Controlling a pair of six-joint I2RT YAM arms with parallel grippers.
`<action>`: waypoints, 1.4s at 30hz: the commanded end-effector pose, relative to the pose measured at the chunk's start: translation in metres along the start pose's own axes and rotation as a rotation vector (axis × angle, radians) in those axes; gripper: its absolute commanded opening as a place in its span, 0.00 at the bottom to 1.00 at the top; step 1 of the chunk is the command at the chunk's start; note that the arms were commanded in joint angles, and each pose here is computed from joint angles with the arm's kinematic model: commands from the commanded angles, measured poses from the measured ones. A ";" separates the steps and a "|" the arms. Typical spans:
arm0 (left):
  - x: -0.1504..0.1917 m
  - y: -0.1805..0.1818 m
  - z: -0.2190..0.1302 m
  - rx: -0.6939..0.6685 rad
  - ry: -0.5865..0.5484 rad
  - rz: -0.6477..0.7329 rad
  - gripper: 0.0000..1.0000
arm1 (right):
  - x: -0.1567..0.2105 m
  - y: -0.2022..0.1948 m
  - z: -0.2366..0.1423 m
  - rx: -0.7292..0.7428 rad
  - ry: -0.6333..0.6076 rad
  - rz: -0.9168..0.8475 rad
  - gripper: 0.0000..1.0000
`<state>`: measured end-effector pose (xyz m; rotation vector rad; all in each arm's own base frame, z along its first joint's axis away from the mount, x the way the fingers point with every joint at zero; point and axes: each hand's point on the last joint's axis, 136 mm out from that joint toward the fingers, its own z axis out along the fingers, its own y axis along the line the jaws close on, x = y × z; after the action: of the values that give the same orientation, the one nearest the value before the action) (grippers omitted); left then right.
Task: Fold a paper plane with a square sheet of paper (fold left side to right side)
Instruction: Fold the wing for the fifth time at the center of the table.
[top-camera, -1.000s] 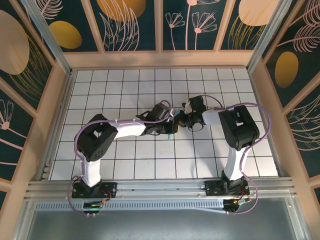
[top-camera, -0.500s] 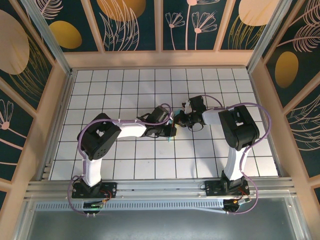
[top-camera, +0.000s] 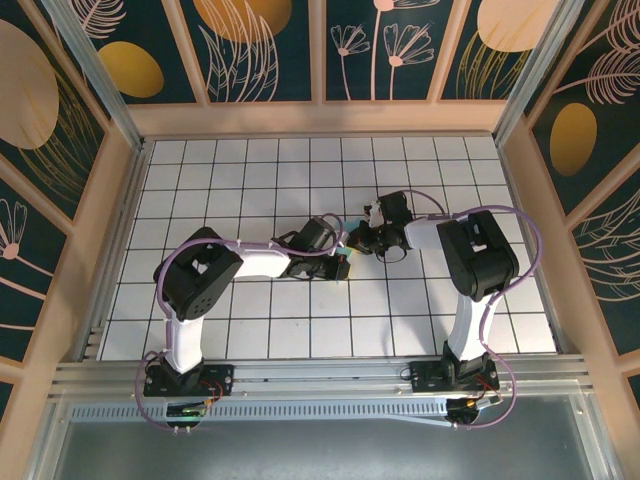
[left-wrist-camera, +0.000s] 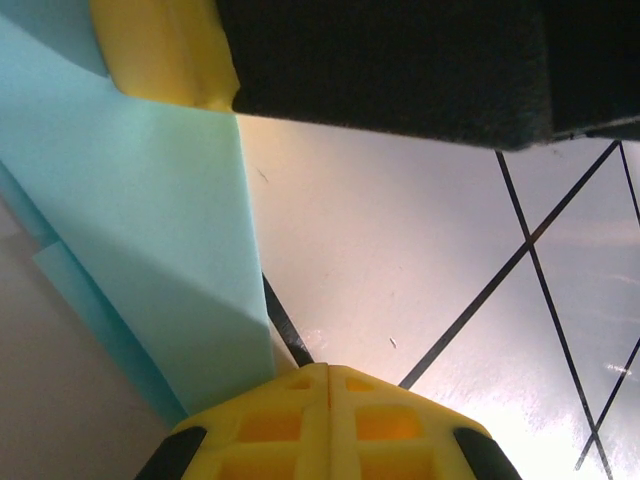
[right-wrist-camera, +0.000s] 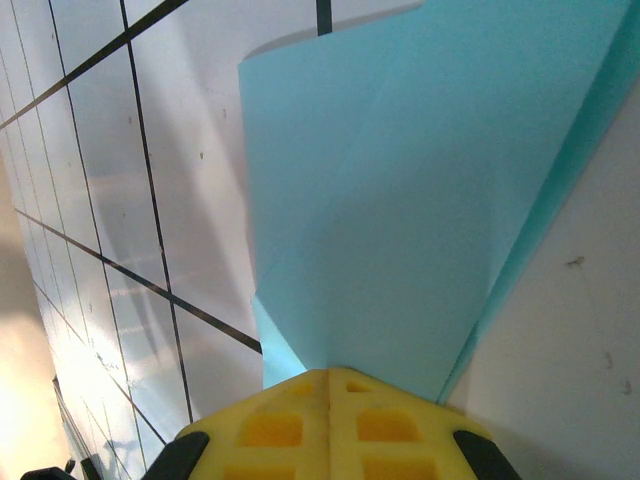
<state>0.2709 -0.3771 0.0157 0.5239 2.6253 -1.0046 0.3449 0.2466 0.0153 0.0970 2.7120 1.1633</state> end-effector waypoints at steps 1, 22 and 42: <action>0.019 0.004 -0.005 -0.002 0.055 0.025 0.01 | 0.033 -0.062 0.017 0.199 0.076 0.074 0.00; 0.057 0.014 -0.032 -0.019 0.071 0.115 0.03 | 0.033 -0.062 0.018 0.202 0.081 0.079 0.00; -0.033 -0.031 -0.056 0.120 -0.176 0.118 0.00 | 0.035 -0.060 0.020 0.201 0.091 0.073 0.00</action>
<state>0.2682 -0.3551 0.0833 0.5935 2.3967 -1.0762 0.3461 0.2477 0.0151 0.0979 2.7180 1.1677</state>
